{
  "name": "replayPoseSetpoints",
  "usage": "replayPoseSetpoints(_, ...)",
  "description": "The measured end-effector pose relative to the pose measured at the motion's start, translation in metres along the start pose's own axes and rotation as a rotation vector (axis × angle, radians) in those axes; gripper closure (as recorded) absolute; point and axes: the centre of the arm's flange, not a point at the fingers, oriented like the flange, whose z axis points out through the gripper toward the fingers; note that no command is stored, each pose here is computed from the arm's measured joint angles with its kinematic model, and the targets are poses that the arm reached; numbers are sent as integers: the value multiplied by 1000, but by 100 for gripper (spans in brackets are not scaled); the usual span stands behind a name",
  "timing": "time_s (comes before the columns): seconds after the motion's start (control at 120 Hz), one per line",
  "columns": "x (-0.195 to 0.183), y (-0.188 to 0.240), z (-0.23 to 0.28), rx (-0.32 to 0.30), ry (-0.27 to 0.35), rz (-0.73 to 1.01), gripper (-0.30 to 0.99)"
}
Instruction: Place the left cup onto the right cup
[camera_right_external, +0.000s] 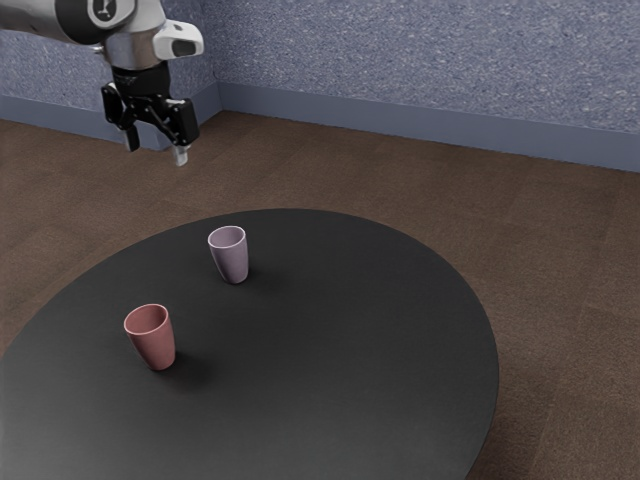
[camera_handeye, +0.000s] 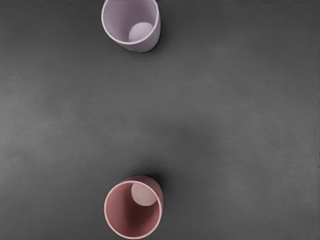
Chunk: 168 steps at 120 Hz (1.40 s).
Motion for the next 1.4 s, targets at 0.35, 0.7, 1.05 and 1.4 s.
replayPoseSetpoints(0.35, 17, 3, 18, 10, 6, 28, 0)
replayPoseSetpoints(0.7, 60, -21, 63, 11, 13, -5, 0)
replayPoseSetpoints(1.05, 94, -42, 128, 15, 3, -31, 0)
replayPoseSetpoints(1.4, 119, -46, 160, -4, 36, -30, 0)
